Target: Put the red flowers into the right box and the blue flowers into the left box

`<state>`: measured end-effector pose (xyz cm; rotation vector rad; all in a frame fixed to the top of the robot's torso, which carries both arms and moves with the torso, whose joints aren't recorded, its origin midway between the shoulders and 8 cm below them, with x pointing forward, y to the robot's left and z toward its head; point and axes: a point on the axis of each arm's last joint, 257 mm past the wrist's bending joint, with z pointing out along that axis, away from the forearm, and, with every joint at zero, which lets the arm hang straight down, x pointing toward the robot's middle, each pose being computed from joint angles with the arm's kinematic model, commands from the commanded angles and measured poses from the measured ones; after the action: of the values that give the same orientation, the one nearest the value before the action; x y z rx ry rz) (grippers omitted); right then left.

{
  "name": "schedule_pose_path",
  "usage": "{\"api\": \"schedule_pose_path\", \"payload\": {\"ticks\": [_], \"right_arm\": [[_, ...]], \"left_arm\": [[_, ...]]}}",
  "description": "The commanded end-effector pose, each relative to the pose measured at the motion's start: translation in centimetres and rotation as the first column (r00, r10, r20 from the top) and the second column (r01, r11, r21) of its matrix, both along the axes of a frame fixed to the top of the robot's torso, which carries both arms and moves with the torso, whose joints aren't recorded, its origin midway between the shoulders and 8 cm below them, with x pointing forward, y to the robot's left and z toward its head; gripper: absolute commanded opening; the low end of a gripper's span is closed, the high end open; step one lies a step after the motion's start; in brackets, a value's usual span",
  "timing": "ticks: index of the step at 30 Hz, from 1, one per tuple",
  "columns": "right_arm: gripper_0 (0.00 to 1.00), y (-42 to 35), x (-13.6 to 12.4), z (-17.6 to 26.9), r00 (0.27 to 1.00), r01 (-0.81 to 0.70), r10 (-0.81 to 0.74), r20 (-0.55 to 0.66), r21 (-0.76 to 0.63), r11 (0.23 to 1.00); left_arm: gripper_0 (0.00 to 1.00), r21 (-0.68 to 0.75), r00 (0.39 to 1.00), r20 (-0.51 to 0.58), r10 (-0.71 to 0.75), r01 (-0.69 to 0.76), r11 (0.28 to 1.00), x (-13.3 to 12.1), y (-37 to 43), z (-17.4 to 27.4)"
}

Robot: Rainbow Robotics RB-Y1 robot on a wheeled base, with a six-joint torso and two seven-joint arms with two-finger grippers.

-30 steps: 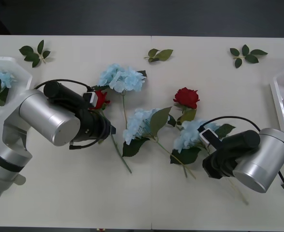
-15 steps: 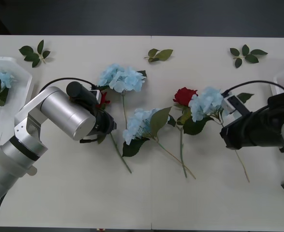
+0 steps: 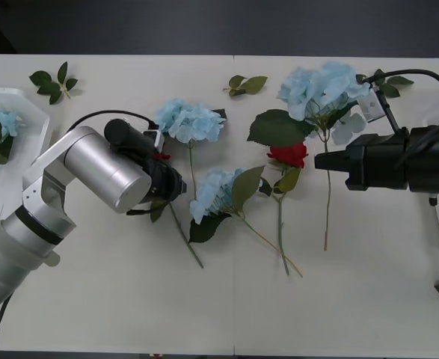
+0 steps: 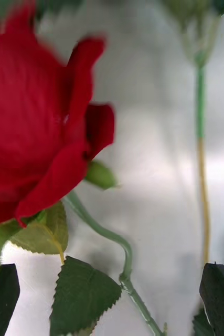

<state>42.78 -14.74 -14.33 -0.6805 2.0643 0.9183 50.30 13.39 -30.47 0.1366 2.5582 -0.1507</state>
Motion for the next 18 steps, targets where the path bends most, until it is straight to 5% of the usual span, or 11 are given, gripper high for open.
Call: {"api": "schedule_pose_path", "payload": {"ticks": [1,9,18], "right_arm": [[0.00,2.4,-0.1,2.8,0.995,-0.065,0.057,0.083,0.095,0.993],[0.00,6.0,0.3,6.3,0.972,-0.170,0.122,0.203,0.239,0.956],[0.00,9.0,1.7,9.6,0.939,-0.240,0.115,0.325,0.376,0.895]], "left_arm": [[1.00,0.075,0.984,0.102,-0.148,0.141,0.987,0.6,0.4,4.5],[1.00,0.049,0.937,0.101,-0.335,0.331,0.942,-1.8,0.0,7.4],[1.00,-0.020,0.809,0.158,-0.567,0.576,0.817,-5.0,-3.6,10.2]]}}
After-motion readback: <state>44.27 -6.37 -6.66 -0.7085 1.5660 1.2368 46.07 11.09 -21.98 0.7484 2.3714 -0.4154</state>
